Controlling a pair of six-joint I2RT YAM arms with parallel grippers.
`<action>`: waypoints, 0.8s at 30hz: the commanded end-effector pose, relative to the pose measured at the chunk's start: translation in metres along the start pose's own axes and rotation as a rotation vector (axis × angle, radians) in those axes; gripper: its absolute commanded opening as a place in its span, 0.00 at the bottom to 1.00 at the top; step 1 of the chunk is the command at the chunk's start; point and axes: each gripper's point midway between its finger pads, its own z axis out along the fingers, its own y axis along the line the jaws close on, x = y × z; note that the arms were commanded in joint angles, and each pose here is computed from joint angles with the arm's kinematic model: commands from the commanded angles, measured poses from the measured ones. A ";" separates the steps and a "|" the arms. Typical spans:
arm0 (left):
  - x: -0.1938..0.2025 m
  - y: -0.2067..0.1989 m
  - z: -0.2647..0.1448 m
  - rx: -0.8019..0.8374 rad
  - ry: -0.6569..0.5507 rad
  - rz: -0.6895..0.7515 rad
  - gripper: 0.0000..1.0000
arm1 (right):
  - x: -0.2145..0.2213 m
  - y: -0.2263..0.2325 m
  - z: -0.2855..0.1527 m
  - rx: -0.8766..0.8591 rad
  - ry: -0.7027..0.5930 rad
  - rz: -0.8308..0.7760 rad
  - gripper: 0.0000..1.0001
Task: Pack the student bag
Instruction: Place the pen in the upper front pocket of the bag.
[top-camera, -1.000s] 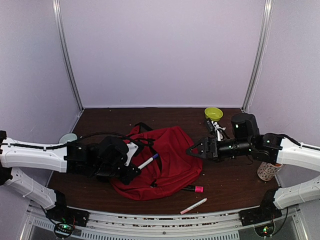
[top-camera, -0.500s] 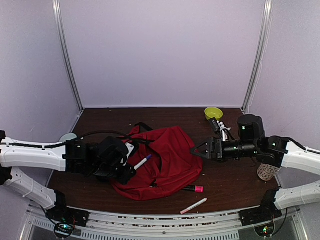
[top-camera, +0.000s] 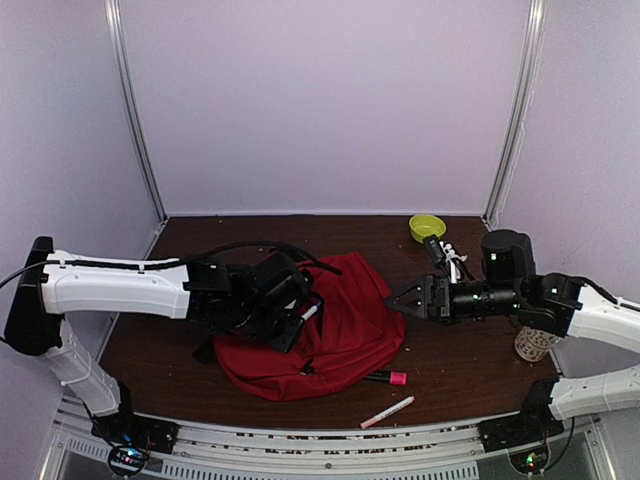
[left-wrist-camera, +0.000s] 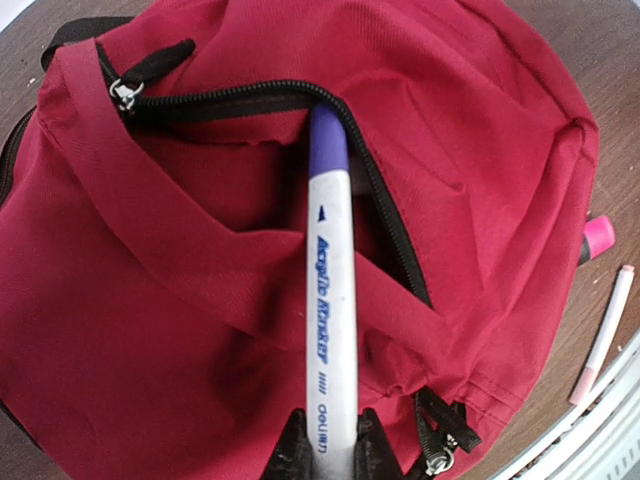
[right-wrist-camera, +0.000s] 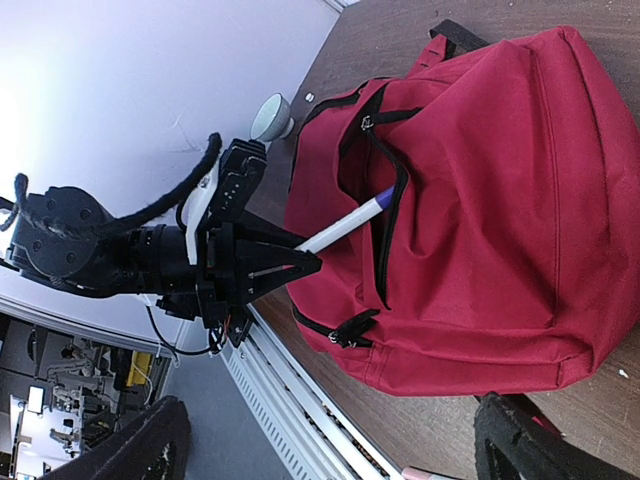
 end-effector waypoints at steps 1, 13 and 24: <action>0.002 0.010 -0.007 -0.048 0.039 -0.013 0.00 | -0.002 -0.007 -0.005 0.028 -0.024 -0.007 1.00; 0.022 0.012 -0.007 -0.025 0.085 -0.062 0.00 | -0.001 -0.010 0.001 0.021 -0.013 -0.002 1.00; -0.015 0.011 0.031 -0.079 0.026 -0.161 0.00 | 0.002 -0.013 -0.008 0.034 -0.031 0.002 1.00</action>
